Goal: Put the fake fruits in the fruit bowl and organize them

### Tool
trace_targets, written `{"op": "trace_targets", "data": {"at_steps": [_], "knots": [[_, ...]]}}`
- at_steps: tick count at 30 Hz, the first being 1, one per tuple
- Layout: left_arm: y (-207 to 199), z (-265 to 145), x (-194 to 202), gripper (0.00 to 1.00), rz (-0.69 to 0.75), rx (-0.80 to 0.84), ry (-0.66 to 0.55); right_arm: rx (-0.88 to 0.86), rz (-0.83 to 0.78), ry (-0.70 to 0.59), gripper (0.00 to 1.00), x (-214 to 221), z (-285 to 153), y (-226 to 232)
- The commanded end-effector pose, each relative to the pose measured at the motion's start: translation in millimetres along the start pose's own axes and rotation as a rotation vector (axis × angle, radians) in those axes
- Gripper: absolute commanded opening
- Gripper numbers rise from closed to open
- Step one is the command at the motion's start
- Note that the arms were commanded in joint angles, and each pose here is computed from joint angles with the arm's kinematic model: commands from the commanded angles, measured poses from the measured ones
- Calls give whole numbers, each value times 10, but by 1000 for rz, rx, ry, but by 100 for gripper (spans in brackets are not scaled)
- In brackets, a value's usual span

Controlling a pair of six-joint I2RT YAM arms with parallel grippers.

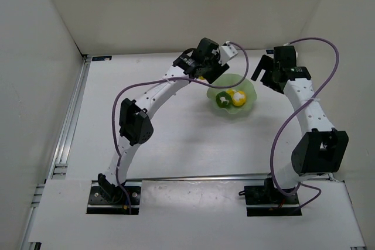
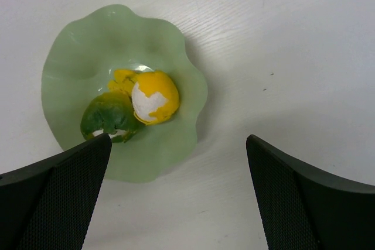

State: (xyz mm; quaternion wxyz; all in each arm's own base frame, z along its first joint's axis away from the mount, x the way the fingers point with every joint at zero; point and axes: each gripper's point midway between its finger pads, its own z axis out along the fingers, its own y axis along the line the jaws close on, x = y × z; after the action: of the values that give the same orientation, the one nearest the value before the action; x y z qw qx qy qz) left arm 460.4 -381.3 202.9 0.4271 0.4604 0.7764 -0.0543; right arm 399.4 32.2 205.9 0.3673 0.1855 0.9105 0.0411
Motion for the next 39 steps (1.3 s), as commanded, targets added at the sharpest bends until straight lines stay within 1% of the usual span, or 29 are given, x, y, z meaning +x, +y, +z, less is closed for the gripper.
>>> {"op": "trace_targets", "data": {"at_steps": [1,2,5,6,7,9,10,11,13,17,18,19,20,21,22,23,24,25,26,27,28,30,31,33,34,35,37,38,39], "knots": [[-264,28,-429,42,36,104,-142,39,91,-75,100,-157,-119,-217],[-266,11,-554,54,27,115,-180,40,125,-94,100,-190,-188,-260],[-451,123,-779,54,32,167,-266,77,185,-125,100,-218,-287,-488],[-466,197,-773,60,23,167,-269,72,186,-135,100,-235,-324,-483],[-510,167,-851,61,29,169,-290,94,195,-161,100,-266,-361,-556],[-590,183,-935,76,38,181,-319,94,195,-163,100,-250,-379,-563],[-654,170,-981,92,54,186,-332,94,195,-163,100,-249,-379,-563],[-700,165,-997,100,69,183,-332,90,196,-171,100,-271,-378,-555],[-687,169,-995,100,79,152,-323,76,197,-175,100,-278,-409,-534],[-369,-122,-1105,100,69,13,-326,53,196,-176,100,-262,-458,-504],[-305,-146,-1035,100,63,-24,-298,49,197,-184,100,-248,-505,-511],[-216,-388,-1122,100,49,-49,-321,40,205,-170,100,-188,-496,-503],[-188,-466,-1078,100,47,-60,-304,40,205,-170,100,-161,-510,-513],[-103,-437,-872,100,41,-96,-243,24,214,-178,100,-143,-572,-499],[-8,-685,-910,100,45,-129,-256,18,215,-189,100,-135,-594,-502],[76,-745,-806,100,48,-153,-229,17,213,-170,100,-36,-573,-520],[125,-683,-482,100,56,-178,-142,9,223,-185,100,-19,-643,-525],[196,-753,-363,100,51,-200,-115,-3,223,-180,100,29,-660,-517],[305,-999,-314,100,41,-232,-113,-20,221,-172,100,79,-677,-502],[457,-1086,-159,100,26,-270,-82,-28,220,-164,100,172,-698,-516],[478,-1092,193,100,20,-289,12,-36,219,-159,100,223,-708,-518],[648,-1449,418,100,-11,-324,47,-47,218,-155,100,325,-765,-534],[736,-1509,851,100,-56,-328,153,-29,217,-116,100,480,-733,-589],[914,-1870,1164,100,-123,-372,195,-28,216,-115,100,577,-772,-625],[1132,-2035,1477,100,-190,-422,250,-15,215,-87,100,681,-777,-663],[1109,-2100,1853,100,-246,-428,329,10,214,-67,100,793,-745,-728],[1189,-2522,2263,100,-351,-495,380,27,213,-55,100,924,-772,-794],[1200,-2676,2749,100,-443,-522,464,29,214,-71,100,945,-806,-821],[1199,-2927,2862,100,-496,-570,437,42,222,-44,100,1070,-787,-862]]}}
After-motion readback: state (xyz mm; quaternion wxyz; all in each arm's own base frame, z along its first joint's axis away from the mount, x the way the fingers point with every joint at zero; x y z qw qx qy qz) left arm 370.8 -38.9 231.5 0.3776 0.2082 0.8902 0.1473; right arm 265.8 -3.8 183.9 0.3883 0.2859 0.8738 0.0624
